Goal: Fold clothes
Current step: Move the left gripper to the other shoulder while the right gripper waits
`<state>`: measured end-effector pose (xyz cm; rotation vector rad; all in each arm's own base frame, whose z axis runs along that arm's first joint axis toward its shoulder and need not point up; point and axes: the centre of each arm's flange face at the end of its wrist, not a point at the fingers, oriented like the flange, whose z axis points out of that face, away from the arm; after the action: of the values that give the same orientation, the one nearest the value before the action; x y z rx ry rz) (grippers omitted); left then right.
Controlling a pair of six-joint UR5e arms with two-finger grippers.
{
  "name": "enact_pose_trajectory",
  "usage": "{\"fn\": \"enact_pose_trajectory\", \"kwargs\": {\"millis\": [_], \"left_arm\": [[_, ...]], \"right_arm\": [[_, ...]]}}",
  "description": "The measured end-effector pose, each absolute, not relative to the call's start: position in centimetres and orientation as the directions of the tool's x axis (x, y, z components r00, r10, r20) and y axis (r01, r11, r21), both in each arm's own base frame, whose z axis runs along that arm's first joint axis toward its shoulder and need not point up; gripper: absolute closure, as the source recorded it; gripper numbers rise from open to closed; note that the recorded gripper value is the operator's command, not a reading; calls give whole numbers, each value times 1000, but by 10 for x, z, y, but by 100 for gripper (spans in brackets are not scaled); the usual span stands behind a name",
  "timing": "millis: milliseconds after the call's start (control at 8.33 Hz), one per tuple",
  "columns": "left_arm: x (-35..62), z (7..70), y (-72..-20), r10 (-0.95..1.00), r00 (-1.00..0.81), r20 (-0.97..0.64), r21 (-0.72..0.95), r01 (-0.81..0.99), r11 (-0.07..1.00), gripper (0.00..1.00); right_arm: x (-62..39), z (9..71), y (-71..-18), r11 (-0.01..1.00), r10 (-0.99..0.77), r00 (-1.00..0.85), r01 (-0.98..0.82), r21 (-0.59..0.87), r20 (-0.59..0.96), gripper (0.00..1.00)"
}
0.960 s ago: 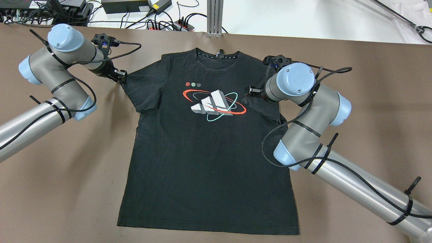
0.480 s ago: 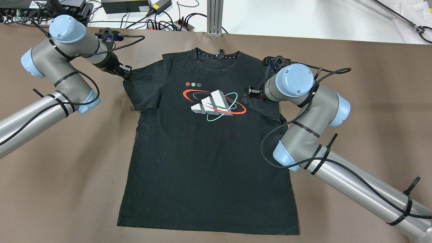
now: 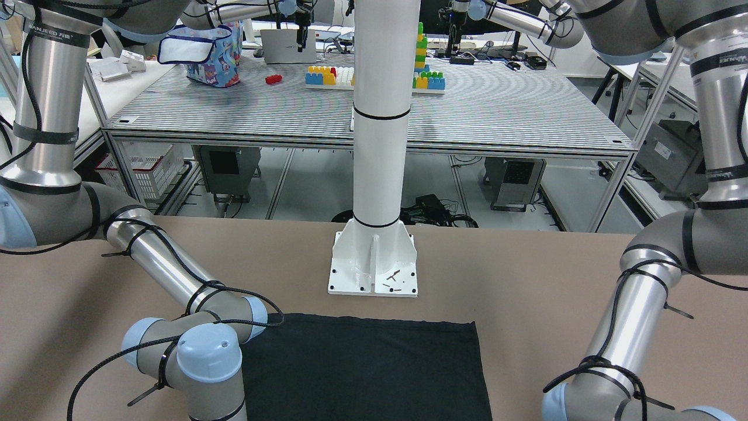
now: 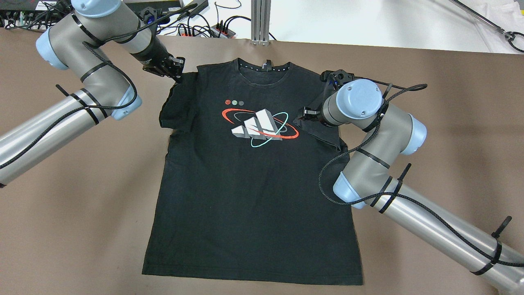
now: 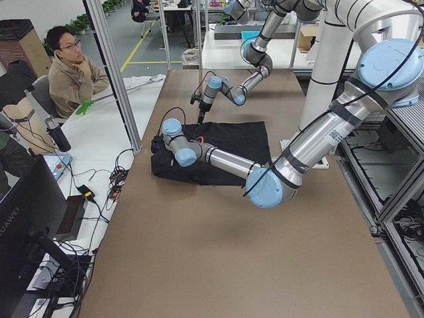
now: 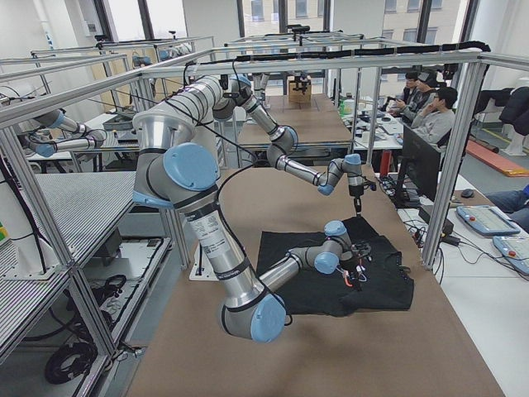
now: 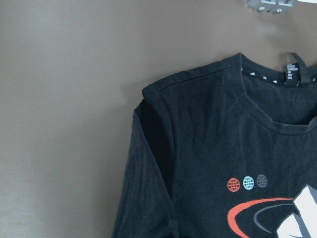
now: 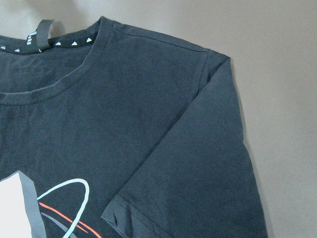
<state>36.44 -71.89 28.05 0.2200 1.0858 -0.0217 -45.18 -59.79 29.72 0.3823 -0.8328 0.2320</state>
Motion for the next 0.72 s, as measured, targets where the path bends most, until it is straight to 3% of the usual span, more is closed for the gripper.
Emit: {"fn": "enact_pose_trajectory", "kwargs": {"millis": [720], "left_arm": [[471,233,-677,1,502,-865,139,237,961,100]], "right_arm": [[-452,299,-598,907,48,654,-345,241,755,5]]}}
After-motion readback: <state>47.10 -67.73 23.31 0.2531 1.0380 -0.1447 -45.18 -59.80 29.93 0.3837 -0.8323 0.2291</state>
